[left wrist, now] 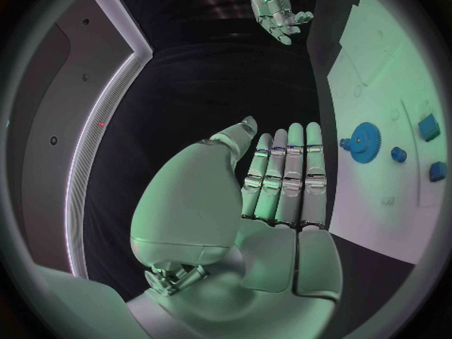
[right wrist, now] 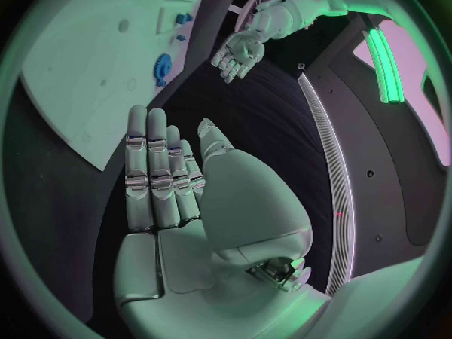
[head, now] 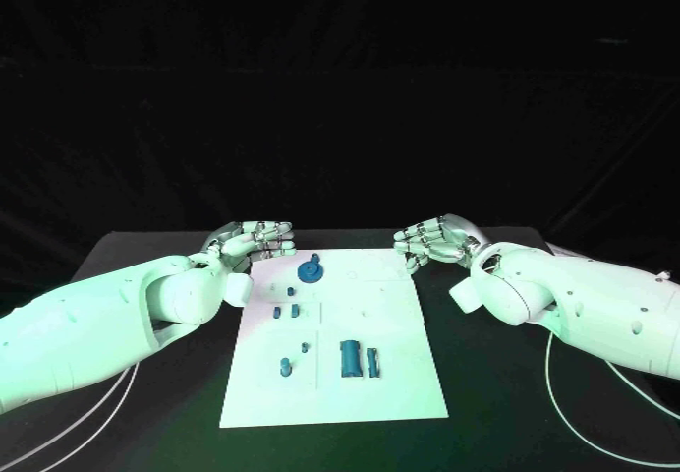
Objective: Assemble the parts on the task board
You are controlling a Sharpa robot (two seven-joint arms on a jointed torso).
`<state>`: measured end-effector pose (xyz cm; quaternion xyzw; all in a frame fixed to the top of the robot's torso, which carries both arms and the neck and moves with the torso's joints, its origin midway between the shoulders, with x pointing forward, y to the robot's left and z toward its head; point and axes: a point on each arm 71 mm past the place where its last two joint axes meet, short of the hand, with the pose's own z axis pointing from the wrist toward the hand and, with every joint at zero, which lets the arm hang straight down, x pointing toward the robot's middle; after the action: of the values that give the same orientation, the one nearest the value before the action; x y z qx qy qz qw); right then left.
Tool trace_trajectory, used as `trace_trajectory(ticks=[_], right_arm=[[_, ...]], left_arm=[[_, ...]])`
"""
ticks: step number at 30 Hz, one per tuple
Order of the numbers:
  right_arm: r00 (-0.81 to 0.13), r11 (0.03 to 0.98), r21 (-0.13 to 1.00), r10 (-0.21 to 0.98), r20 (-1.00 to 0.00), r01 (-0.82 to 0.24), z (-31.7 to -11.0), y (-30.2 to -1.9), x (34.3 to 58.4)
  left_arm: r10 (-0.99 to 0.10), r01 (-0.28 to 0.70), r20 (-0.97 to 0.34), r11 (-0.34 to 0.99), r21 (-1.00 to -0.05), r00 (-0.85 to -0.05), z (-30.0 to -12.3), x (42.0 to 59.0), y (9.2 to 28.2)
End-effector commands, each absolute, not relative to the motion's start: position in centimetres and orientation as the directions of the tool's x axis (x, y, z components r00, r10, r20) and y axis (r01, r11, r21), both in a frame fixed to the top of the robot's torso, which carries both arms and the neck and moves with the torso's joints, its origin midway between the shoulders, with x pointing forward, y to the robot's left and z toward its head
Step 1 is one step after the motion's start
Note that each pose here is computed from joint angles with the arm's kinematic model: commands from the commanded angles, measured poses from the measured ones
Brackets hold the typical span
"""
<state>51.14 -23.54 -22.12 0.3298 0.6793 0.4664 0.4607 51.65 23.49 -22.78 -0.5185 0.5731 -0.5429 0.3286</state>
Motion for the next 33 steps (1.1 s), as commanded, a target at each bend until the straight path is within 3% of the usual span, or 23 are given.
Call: trace_trajectory(ticks=[1,9,10,16,33], right_arm=[[-0.328,0.097,0.994,0.942,-0.076,0.049,-22.0,-24.1,52.4],[-0.298,0.047,0.998,0.954,-0.035,0.032,-22.5,-24.7,54.2],[-0.271,0.154,0.986,0.954,-0.133,0.058,-22.8,-25.0,54.0],[-0.251,0.134,0.990,0.961,-0.118,0.049,-22.8,-24.5,53.5],[-0.045,-0.001,1.000,0.999,0.001,0.001,-22.5,-19.8,47.2]], left_arm=[[-0.964,-0.165,0.199,-0.171,-0.971,-0.174,-22.9,52.2,23.6],[-0.966,-0.148,0.204,-0.181,-0.972,-0.158,-23.3,52.6,23.1],[-0.963,-0.193,0.194,-0.158,-0.968,-0.186,-23.5,52.5,23.0],[-0.969,-0.179,0.179,-0.147,-0.973,-0.172,-23.5,52.0,22.7],[-0.999,-0.020,0.026,-0.025,-0.999,-0.033,-22.6,46.8,19.6]])
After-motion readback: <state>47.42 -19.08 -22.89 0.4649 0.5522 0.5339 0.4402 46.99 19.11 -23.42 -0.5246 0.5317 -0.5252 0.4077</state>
